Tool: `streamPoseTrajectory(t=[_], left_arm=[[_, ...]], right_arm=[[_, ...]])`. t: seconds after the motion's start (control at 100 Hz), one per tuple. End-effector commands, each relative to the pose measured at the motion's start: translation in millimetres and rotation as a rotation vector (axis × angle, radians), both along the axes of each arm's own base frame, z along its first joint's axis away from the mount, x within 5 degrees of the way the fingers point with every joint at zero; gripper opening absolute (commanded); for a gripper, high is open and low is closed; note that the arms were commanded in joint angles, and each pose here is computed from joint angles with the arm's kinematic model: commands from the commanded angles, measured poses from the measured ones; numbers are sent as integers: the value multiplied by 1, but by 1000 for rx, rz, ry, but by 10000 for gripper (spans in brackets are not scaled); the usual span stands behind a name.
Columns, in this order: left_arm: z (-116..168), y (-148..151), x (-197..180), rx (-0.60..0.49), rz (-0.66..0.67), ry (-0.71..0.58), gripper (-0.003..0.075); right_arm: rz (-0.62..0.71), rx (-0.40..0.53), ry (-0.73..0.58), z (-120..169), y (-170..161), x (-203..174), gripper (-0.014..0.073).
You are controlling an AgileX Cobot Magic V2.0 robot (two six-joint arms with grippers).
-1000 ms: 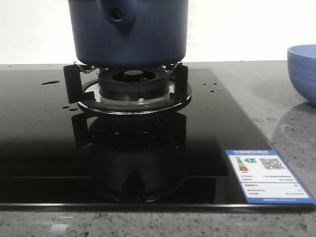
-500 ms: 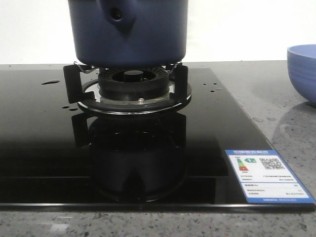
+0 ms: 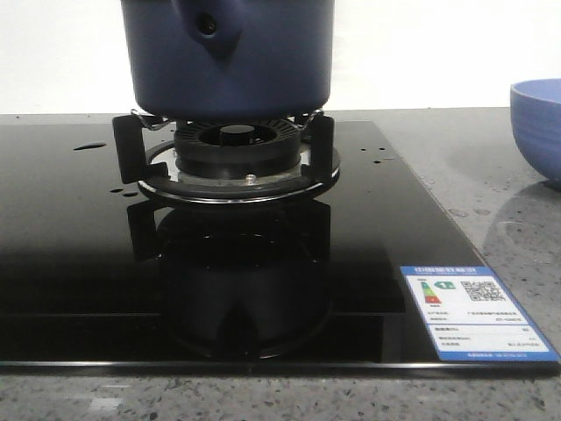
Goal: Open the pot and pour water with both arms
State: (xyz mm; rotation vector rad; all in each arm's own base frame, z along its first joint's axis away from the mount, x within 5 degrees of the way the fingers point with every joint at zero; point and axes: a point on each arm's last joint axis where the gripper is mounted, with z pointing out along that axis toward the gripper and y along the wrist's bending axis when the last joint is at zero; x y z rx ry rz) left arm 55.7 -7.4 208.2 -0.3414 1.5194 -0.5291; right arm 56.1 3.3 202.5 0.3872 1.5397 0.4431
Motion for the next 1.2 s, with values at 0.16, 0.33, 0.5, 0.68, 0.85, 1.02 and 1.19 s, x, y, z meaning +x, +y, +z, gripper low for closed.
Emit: streamPoseTrajectory(t=[0.16,0.33,0.5,0.68,0.85,1.02,1.19], left_arm=[[27,3,-7,-178,13,-124,-19],[75,-4,-16,74,-53,-121,-20],[129,-12,-11,348,-130,-81,-19],[170,-24,7,381,-255,-27,-19],[183,-35,23,437,-379,-16,-18],[188,-44,34,401,-466,-64,92],[189,-49,42,373,-522,-94,414]], right_arm=[[26,-10,-61,34,3,-9,-49],[57,-224,-43,79,6,-17,-46],[118,-378,57,124,9,-6,-46],[182,-397,186,159,12,25,-46],[249,-441,208,174,18,47,-44],[352,-452,187,181,29,57,71],[387,-426,197,180,33,62,447]])
